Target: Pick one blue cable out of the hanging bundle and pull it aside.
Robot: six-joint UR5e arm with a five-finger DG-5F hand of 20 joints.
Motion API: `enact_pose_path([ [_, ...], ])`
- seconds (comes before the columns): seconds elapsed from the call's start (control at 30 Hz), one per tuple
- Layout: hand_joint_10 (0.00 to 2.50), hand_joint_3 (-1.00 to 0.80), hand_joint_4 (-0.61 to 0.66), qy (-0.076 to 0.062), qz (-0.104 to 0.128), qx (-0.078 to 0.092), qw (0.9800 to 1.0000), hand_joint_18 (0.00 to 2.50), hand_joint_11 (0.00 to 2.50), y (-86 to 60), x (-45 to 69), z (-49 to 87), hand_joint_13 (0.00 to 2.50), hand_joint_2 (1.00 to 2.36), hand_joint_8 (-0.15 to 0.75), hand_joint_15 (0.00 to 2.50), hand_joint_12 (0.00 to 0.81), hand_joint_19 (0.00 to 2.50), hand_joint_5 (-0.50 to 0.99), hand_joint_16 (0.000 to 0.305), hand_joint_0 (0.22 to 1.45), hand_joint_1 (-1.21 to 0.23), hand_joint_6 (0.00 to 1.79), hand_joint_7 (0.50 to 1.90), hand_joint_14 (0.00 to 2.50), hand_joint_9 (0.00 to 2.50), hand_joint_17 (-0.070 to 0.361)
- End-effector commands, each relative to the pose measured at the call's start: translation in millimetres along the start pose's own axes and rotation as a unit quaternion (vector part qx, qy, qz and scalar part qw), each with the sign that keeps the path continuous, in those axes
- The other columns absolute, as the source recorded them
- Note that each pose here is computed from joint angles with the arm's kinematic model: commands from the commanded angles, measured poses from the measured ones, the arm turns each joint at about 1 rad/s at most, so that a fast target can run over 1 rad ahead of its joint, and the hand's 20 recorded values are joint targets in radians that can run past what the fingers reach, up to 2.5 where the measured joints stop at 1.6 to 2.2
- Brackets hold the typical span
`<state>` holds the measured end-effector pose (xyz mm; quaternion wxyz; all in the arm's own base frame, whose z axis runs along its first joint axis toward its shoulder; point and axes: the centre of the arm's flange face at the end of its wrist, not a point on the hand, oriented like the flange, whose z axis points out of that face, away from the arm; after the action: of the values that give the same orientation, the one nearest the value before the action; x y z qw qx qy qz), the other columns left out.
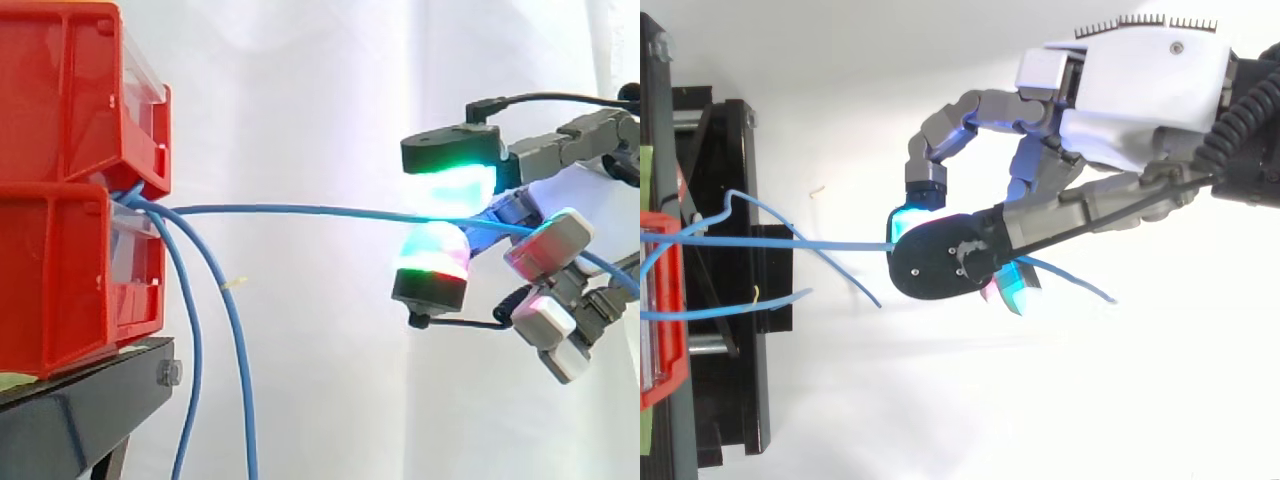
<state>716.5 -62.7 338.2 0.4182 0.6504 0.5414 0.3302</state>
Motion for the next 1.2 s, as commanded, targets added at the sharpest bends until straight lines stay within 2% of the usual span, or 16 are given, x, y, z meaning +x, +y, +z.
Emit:
enact_pose_path([
  [0.0,0.03,0.01,-0.20,0.000,0.014,0.000,0.9999,1.06,0.79,-0.1,-0.3,0.0,1.22,1.32,0.266,0.56,0.342,0.42,-0.03,0.065,0.52,-0.81,0.91,1.07,0.02,1.56,0.146],
  [0.03,0.03,0.01,-0.20,0.000,0.018,0.000,0.9998,1.06,0.78,-0.2,0.8,-0.1,1.23,1.35,0.267,0.56,0.341,0.43,-0.03,0.065,0.51,-0.81,0.91,1.07,0.02,1.56,0.146],
  [0.1,0.02,-0.05,-0.26,0.000,0.026,0.000,0.9997,1.11,0.76,-0.2,0.8,-0.1,1.28,1.71,0.255,0.57,0.333,0.42,-0.01,0.067,0.43,-0.77,0.90,1.11,0.02,1.63,0.150],
  [0.13,0.03,-0.06,-0.26,0.000,0.027,0.000,0.9996,1.11,0.76,-0.2,0.8,-0.1,1.29,1.78,0.260,0.57,0.331,0.41,-0.01,0.067,0.41,-0.77,0.90,1.11,0.02,1.63,0.150],
  [0.2,0.03,-0.07,-0.31,0.000,0.030,0.000,0.9996,1.17,0.75,-0.2,0.8,-0.1,1.35,2.00,0.256,0.60,0.329,0.42,0.00,0.066,0.37,-0.71,0.89,1.15,0.02,1.69,0.149],
  [0.33,0.03,-0.07,-0.33,0.000,0.036,0.000,0.9993,1.19,0.76,-0.2,0.8,-0.1,1.36,2.03,0.253,0.61,0.328,0.41,0.00,0.066,0.37,-0.71,0.89,1.16,0.02,1.72,0.148],
  [0.43,0.02,-0.06,-0.32,0.000,0.040,0.000,0.9992,1.19,0.77,-0.2,0.8,-0.1,1.36,1.91,0.258,0.62,0.334,0.42,0.00,0.067,0.38,-0.75,0.89,1.12,0.02,1.70,0.150],
  [0.47,0.03,-0.04,-0.29,0.000,0.040,0.000,0.9992,1.17,0.75,-0.2,0.8,-0.1,1.34,1.78,0.257,0.62,0.337,0.43,-0.01,0.066,0.41,-0.76,0.89,1.09,0.02,1.67,0.149],
  [0.5,0.03,-0.02,-0.24,0.001,0.039,0.002,0.9992,1.14,0.77,-1.2,1.9,0.3,1.32,1.54,0.264,0.62,0.343,0.44,-0.02,0.066,0.45,-0.75,0.89,1.07,0.02,1.64,0.149],
  [0.53,0.03,-0.04,-0.23,0.000,0.040,0.001,0.9992,1.13,0.76,-0.3,0.7,-0.3,1.31,1.56,0.268,0.62,0.348,0.44,-0.02,0.067,0.44,-0.76,0.89,1.06,0.02,1.64,0.150],
  [0.6,0.03,-0.03,-0.13,0.000,0.039,0.002,0.9992,1.10,0.77,-1.0,0.6,-0.2,1.28,1.34,0.283,0.62,0.359,0.45,-0.03,0.069,0.47,-0.74,0.89,1.05,0.02,1.60,0.154],
  [0.63,0.03,-0.04,-0.13,0.000,0.040,0.001,0.9992,1.10,0.78,-0.9,0.7,0.0,1.28,1.34,0.288,0.62,0.358,0.45,-0.03,0.069,0.47,-0.74,0.89,1.06,0.02,1.59,0.154],
  [0.77,0.03,-0.08,-0.05,0.000,0.039,0.002,0.9992,1.04,0.79,-1.0,0.6,-0.2,1.25,1.00,0.294,0.65,0.354,0.47,-0.05,0.067,0.54,-0.73,0.90,1.03,0.02,1.54,0.150],
  [0.9,0.03,-0.27,-0.04,0.002,0.039,0.001,0.9992,0.92,0.82,-0.9,1.9,-0.1,1.19,1.01,0.261,0.69,0.314,0.55,-0.07,0.055,0.53,-0.65,0.90,1.01,0.03,1.49,0.124],
  [1.03,0.03,-0.32,-0.04,0.001,0.039,0.001,0.9992,0.88,0.84,-0.9,0.9,0.0,1.16,1.01,0.247,0.70,0.299,0.57,-0.07,0.051,0.52,-0.65,0.90,1.00,0.03,1.48,0.115],
  [1.17,0.03,-0.40,-0.03,-0.002,0.036,0.012,0.9993,0.89,0.83,-12.5,-0.1,2.2,1.17,1.01,0.247,0.70,0.307,0.56,-0.07,0.053,0.50,-0.65,0.89,0.99,0.03,1.48,0.118],
])
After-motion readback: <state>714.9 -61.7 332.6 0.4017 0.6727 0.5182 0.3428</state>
